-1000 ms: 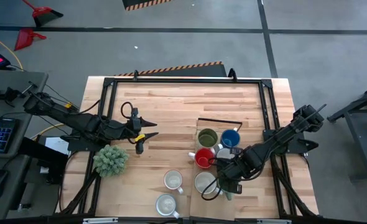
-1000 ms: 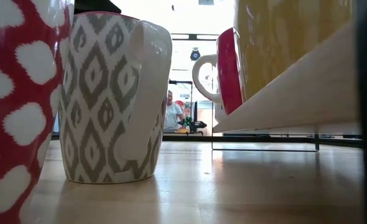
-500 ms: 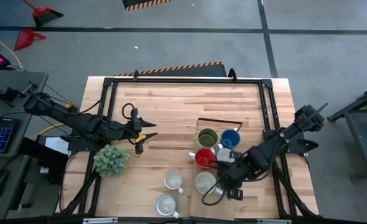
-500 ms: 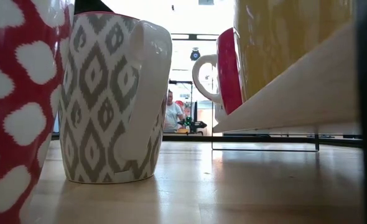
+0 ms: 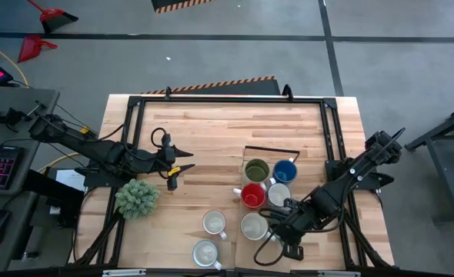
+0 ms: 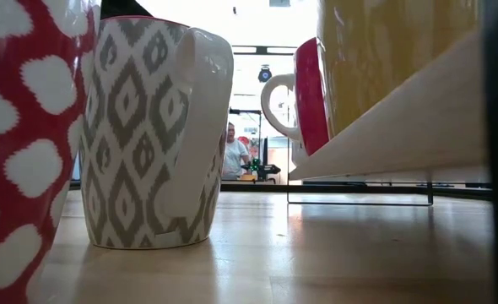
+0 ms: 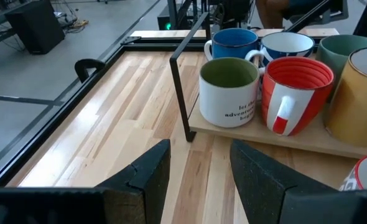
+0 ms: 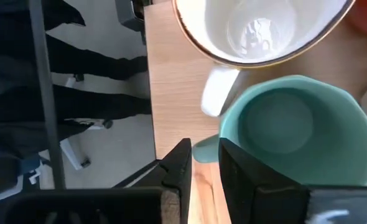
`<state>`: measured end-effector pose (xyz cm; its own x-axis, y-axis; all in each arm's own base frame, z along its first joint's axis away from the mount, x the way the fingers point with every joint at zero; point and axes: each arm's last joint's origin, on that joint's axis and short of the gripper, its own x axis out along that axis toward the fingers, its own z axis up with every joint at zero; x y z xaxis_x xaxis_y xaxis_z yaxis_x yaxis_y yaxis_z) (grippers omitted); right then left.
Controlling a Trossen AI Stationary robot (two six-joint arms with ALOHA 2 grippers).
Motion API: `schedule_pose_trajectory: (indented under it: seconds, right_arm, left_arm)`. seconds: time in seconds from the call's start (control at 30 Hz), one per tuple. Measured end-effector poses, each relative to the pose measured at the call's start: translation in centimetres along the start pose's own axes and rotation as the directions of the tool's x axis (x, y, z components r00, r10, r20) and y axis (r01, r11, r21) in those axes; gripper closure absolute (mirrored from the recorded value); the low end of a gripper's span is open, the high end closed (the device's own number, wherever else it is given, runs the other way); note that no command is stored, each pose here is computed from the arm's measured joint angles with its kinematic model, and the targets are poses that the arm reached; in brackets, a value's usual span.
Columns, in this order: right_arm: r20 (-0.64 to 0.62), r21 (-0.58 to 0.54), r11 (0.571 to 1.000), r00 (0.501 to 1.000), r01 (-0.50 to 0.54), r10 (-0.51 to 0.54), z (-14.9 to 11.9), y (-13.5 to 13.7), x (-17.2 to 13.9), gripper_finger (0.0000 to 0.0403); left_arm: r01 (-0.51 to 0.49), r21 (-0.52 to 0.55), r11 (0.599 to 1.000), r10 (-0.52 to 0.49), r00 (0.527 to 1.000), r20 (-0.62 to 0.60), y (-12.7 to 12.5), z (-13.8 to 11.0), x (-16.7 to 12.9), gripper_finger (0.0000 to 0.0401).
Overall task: Place coffee mugs
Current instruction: Put the light green mug on the shelf, then adjust the yellow mug on the shelf
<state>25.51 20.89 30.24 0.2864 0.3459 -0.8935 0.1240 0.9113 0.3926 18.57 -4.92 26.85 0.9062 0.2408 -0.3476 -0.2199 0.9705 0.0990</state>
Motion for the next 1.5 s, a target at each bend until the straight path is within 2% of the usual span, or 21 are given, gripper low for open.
schedule_pose_trajectory:
  seconds: [0.2, 0.57, 0.93, 1.13, 1.33, 1.5]
  right_arm:
    - [-0.035, 0.006, 1.000, 0.999, 0.001, -0.001, 0.1, 0.2, 1.1, 0.0358]
    - [-0.143, 0.006, 1.000, 0.990, 0.004, -0.003, -0.1, 0.3, 3.3, 0.0359]
    - [-0.130, 0.043, 0.995, 0.988, 0.085, -0.079, -0.3, -0.1, 3.3, 0.0359]
    - [-0.127, 0.039, 0.995, 0.988, 0.089, -0.084, -0.3, -0.2, 3.3, 0.0359]
    - [-0.169, 0.017, 0.999, 0.985, -0.042, 0.045, -0.1, 0.6, 3.3, 0.0359]
    - [-0.136, -0.022, 0.992, 0.983, -0.127, 0.123, 0.4, 1.2, 3.3, 0.0359]
  left_arm:
    - [0.000, 0.000, 1.000, 0.000, 1.000, 0.000, 0.0, 0.0, 0.0, 0.0247]
    - [-0.001, 0.000, 1.000, 0.001, 1.000, 0.000, 0.0, 0.0, 0.0, 0.0247]
    - [-0.001, 0.000, 1.000, 0.001, 1.000, 0.000, 0.0, 0.0, 0.0, 0.0247]
    - [0.000, 0.000, 1.000, 0.000, 1.000, 0.000, 0.0, 0.0, 0.0, 0.0247]
    - [-0.001, 0.000, 1.000, 0.001, 1.000, 0.000, 0.0, 0.0, 0.0, 0.0247]
    - [-0.001, 0.032, 0.999, 0.001, 1.000, 0.001, 0.0, 0.0, 0.0, 0.0247]
